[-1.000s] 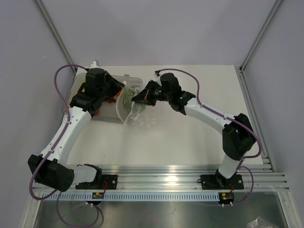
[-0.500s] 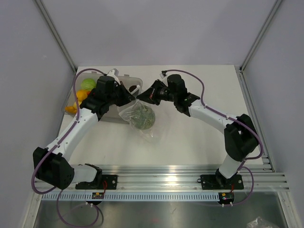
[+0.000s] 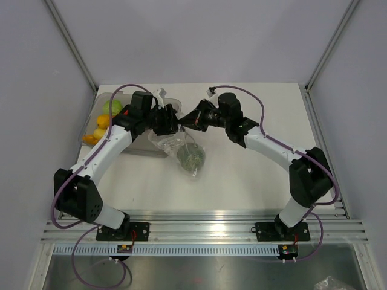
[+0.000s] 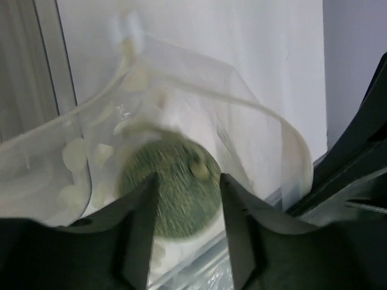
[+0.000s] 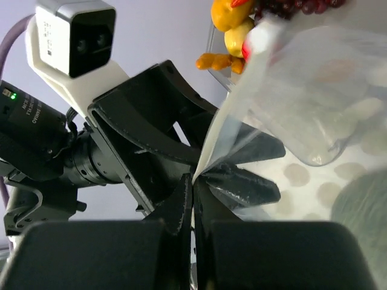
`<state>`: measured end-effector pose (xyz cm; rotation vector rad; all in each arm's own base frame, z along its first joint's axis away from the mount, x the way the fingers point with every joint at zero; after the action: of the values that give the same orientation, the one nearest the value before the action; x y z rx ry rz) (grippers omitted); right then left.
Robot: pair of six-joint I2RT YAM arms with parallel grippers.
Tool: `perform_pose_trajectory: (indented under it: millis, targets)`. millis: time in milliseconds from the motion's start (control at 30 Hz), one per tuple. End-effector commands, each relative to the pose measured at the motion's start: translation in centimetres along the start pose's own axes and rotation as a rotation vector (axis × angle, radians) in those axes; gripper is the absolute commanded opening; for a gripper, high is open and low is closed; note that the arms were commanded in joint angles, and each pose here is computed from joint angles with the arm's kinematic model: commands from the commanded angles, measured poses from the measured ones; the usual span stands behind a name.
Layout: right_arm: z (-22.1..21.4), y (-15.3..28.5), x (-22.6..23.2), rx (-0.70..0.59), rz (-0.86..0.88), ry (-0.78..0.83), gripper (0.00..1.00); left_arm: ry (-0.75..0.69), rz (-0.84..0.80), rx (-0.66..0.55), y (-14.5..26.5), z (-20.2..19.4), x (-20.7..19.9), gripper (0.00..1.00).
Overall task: Place the food in the zip-top bag and seal the zipper
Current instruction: Place the fake fruit in the zipper food storage bag.
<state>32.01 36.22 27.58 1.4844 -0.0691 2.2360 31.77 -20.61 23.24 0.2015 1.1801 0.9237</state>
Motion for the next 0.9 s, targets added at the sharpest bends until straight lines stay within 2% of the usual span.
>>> perform_pose_trajectory:
  millis: [0,67,167,267,300,500,533,600,667,733,767,800,833,867]
  targets:
    - [-0.2,1.3,3.2,-0.015,0.108,0.099,0.00,-0.124,-0.150,0.013,2.2,0.7,-4.8,0.55]
    - [-0.5,1.6,2.9,-0.015,0.101,0.109,0.00,-0.155,-0.143,-0.002,3.8,1.2,-5.9,0.66]
    - [-0.6,1.9,2.9,-0.018,0.101,0.122,0.00,-0.223,-0.149,-0.015,6.0,1.3,-6.9,0.64]
    - [-0.6,1.9,2.9,-0.016,0.101,0.129,0.00,-0.246,-0.144,-0.041,8.0,1.2,-7.5,0.51]
    - [-0.7,1.9,2.9,-0.015,0.101,0.129,0.00,-0.253,-0.144,-0.063,8.8,1.4,-7.7,0.39]
    - [-0.9,1.6,2.3,-0.004,0.093,0.126,0.00,-0.212,-0.103,-0.081,9.3,1.8,-6.3,0.35]
    - [-1.0,1.6,2.1,-0.001,0.089,0.124,0.00,-0.202,-0.094,-0.087,9.4,1.8,-6.0,0.21]
    - [-1.0,1.6,2.2,0.002,0.089,0.128,0.00,-0.155,-0.050,-0.104,9.0,1.8,-4.2,0.00]
    - [-1.0,1.7,2.1,0.005,0.085,0.131,0.00,-0.132,0.002,-0.191,9.4,2.5,-2.9,0.00]
    - [-1.1,1.7,2.1,0.011,0.081,0.135,0.00,-0.103,0.050,-0.226,9.2,2.5,-1.2,0.00]
    - [-1.1,1.7,2.1,0.011,0.081,0.138,0.00,-0.085,0.065,-0.250,9.4,2.7,-0.9,0.02]
    - [-1.1,1.7,2.1,0.012,0.079,0.137,0.00,-0.068,0.083,-0.259,9.4,2.8,-0.4,0.20]
    - [-1.1,1.7,2.0,0.014,0.077,0.137,0.00,-0.049,0.111,-0.266,9.3,2.8,0.4,0.66]
    - [-1.1,1.6,2.0,0.016,0.078,0.137,0.00,-0.033,0.154,-0.294,9.4,3.1,1.2,0.75]
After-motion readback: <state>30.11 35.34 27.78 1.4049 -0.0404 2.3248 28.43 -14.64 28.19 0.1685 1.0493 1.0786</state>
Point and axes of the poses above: each gripper's point midway between its finger pads, its own y axis back along the fingers, its own x axis along the line the jaws close on, z = x × y, the point moved 3 cm from there along y, back along the fingers, and after that the axes turned 10 degrees about y, right-handed, at the moved point
